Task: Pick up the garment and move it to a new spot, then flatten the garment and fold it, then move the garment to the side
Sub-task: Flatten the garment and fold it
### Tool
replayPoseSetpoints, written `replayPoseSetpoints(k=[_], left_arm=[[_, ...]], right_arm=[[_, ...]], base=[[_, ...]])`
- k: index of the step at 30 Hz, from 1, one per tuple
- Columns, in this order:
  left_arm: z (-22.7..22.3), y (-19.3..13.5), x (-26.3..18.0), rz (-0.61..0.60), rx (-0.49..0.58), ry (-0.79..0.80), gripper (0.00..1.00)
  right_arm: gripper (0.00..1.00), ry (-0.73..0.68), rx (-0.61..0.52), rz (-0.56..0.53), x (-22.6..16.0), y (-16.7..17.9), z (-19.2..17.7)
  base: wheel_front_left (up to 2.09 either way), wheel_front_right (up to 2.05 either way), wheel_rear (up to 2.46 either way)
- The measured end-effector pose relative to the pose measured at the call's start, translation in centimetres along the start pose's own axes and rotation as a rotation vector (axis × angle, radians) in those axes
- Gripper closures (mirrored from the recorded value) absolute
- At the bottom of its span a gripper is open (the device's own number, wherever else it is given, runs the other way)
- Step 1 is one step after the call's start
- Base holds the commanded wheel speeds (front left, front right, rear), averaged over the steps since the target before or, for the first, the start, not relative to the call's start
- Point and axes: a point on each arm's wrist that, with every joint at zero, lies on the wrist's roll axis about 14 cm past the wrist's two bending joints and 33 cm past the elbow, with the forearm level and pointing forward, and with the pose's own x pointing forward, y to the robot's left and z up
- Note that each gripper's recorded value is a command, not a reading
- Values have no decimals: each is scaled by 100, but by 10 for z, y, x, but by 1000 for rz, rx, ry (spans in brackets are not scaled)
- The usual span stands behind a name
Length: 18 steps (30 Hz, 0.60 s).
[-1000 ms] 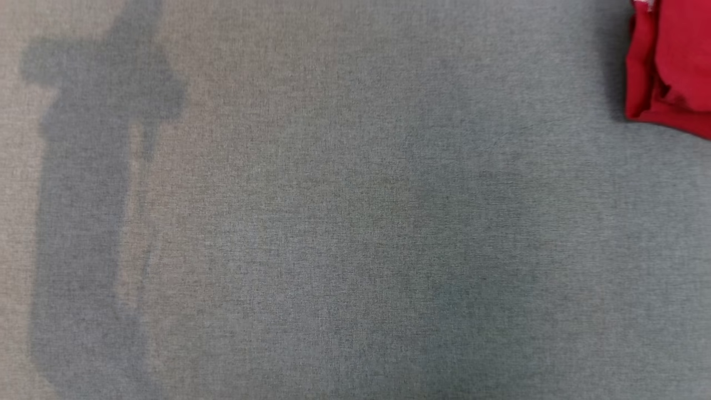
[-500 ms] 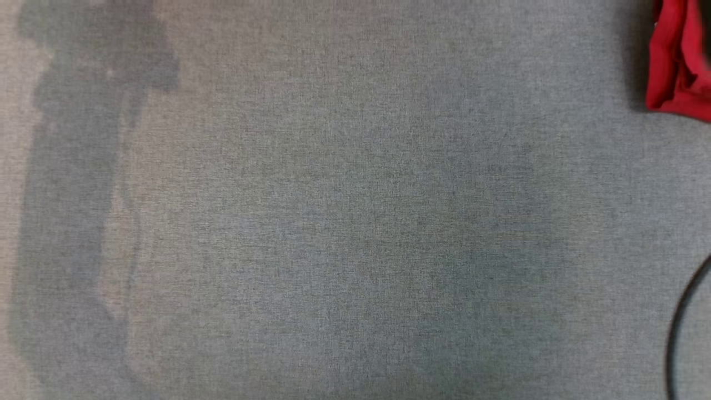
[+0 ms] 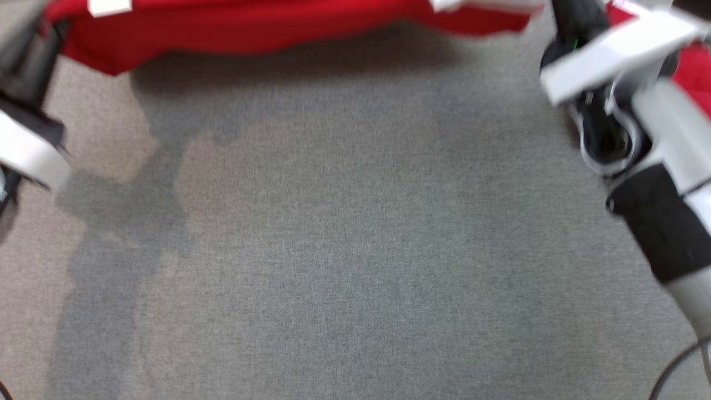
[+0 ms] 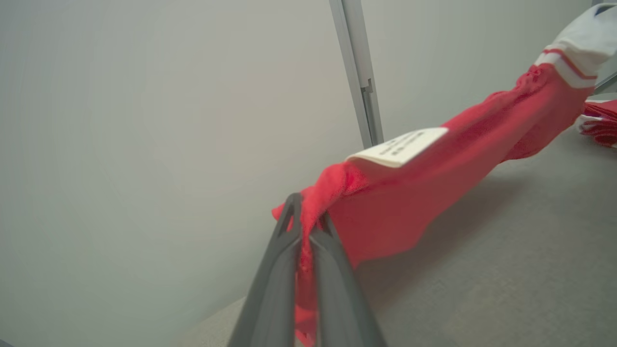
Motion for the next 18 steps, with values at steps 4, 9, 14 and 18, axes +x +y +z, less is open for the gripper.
replayPoseSetpoints(k=[4,9,14,18], left_arm=[[0,-20,-21,9,-38,-12,100],[-7,-39,-51,30,-84,-3,100],[-20,-64,-83,45,-145,21,100],[-34,-74,-110,78,-172,57,100]], right_arm=[[100,32,31,13,-31,7,-8],[100,70,70,29,-70,17,-17],[100,172,121,22,-115,23,-44],[100,225,177,8,-148,26,-59]], base=[[0,0,0],[0,0,0],[0,0,0],[0,0,0]])
